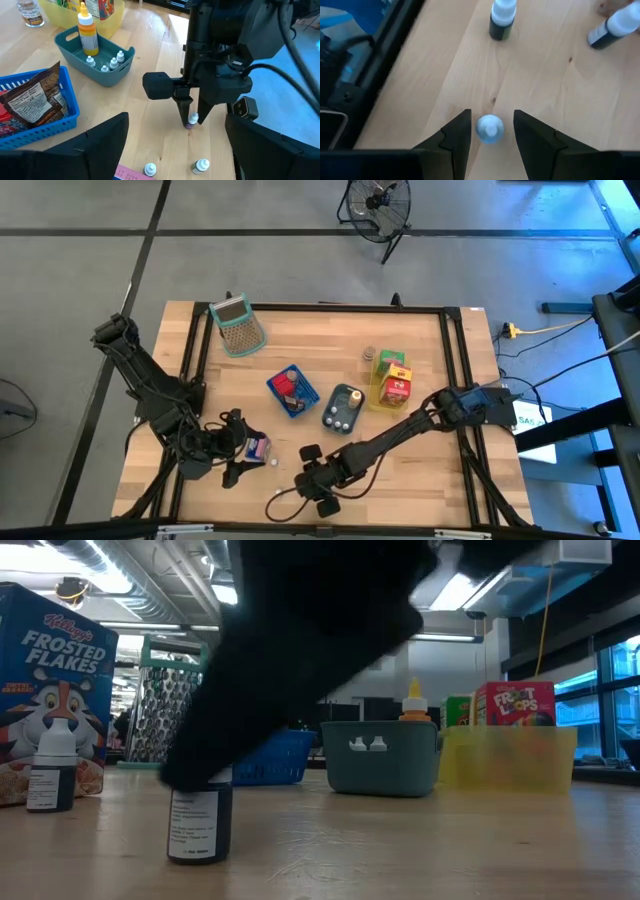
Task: Pick & Place Kitchen Items
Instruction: Put the purple food coloring bottle into the green bin
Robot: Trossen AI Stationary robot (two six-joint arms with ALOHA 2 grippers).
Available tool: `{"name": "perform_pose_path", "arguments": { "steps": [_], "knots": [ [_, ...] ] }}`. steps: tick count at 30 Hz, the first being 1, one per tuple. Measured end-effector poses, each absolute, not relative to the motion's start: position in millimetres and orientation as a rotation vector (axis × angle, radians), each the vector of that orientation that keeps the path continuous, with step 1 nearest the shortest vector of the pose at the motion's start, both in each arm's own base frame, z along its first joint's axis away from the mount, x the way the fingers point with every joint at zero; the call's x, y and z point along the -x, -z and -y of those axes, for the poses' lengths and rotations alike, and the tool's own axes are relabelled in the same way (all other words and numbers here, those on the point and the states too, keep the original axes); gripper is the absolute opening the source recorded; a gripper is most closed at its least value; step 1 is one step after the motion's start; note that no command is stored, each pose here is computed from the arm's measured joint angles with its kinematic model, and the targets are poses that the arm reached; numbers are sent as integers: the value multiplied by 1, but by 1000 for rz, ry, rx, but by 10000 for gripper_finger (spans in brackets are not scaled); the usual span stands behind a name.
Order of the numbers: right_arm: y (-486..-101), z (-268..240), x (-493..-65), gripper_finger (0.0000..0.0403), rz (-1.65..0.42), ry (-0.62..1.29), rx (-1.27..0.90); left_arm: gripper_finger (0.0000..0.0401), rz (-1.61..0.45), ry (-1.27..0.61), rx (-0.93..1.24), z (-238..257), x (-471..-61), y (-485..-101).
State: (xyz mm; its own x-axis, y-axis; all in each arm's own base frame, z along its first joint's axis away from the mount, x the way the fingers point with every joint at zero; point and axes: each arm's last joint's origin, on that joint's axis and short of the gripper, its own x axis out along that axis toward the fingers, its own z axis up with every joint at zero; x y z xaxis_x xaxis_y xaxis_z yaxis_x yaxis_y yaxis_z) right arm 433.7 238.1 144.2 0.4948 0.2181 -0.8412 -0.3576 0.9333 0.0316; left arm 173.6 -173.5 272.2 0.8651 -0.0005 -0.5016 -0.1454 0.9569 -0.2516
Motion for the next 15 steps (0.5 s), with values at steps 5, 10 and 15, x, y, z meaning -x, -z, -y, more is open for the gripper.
{"name": "perform_pose_path", "arguments": {
  "steps": [5,10,15],
  "knots": [
    [-144,-238,-434,149,-993,-351,154,329,-522,-77,288,173,-174,-272],
    [-144,-239,-434,137,-991,-364,145,329,-522,-77,288,174,-174,-272],
    [-144,-239,-434,102,-997,-370,133,329,-522,-77,288,173,-174,-272]
  ]
}}
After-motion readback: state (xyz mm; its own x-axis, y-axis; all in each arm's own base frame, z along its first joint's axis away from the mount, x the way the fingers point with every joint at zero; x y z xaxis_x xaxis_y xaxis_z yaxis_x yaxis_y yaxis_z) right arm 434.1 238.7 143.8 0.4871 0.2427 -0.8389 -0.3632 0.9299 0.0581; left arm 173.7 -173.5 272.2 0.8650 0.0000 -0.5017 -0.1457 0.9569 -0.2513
